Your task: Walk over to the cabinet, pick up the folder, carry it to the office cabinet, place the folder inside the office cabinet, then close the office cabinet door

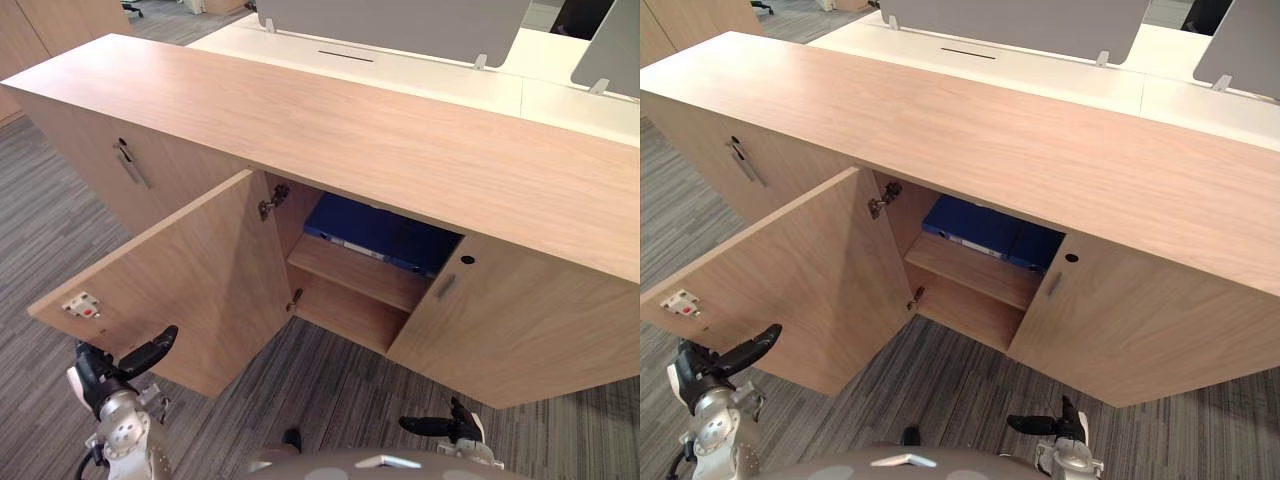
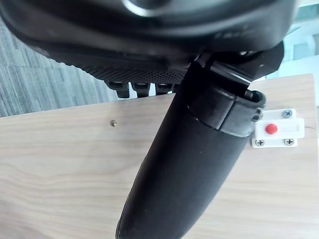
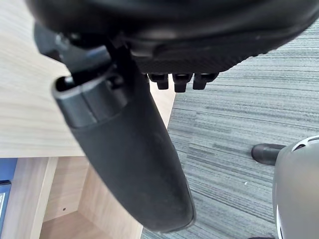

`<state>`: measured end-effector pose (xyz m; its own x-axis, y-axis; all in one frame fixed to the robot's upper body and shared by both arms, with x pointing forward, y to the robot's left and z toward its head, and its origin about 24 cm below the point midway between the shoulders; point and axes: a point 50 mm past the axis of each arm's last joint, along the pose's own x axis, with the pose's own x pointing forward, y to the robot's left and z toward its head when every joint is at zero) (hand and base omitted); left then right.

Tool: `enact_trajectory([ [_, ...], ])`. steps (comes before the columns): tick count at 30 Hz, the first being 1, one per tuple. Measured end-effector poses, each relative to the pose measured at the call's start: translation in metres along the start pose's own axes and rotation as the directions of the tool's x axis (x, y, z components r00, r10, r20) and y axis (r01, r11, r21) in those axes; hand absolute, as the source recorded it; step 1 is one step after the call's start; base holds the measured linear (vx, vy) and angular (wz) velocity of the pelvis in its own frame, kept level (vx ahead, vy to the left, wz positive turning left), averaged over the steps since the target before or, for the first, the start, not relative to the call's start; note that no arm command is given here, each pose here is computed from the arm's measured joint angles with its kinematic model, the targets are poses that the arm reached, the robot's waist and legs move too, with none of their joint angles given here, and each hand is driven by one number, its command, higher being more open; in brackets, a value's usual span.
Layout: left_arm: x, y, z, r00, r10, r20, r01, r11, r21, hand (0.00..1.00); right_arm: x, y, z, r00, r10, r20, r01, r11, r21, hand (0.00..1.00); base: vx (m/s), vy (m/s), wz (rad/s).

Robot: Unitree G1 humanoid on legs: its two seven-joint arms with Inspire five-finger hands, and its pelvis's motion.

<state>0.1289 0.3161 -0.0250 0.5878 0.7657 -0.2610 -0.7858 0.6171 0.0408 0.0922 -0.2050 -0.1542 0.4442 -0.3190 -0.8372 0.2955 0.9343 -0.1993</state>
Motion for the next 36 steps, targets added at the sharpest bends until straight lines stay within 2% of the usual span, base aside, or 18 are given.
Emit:
enact_trajectory([
  [13, -0.022, 0.003, 0.003, 0.989, -0.145, 0.027, 0.143, 0.988, 0.051, 1.0, -0.002, -0.003, -0.008, 1.0, 0.012, -0.02, -0.012, 1.0, -0.01, 1.0, -0.02, -0.002, 0.03],
  [25, -0.055, 0.001, -0.006, 0.946, -0.322, -0.039, 0.323, 0.946, 0.028, 1.0, -0.004, -0.002, -0.012, 0.999, 0.038, -0.021, -0.04, 0.997, -0.062, 1.0, -0.06, -0.008, 0.09],
  [36, -0.083, -0.008, -0.017, 0.882, -0.457, -0.116, 0.459, 0.888, -0.01, 1.0, -0.008, 0.003, -0.005, 0.996, 0.078, 0.038, -0.072, 0.989, -0.128, 1.0, -0.05, -0.002, 0.03],
])
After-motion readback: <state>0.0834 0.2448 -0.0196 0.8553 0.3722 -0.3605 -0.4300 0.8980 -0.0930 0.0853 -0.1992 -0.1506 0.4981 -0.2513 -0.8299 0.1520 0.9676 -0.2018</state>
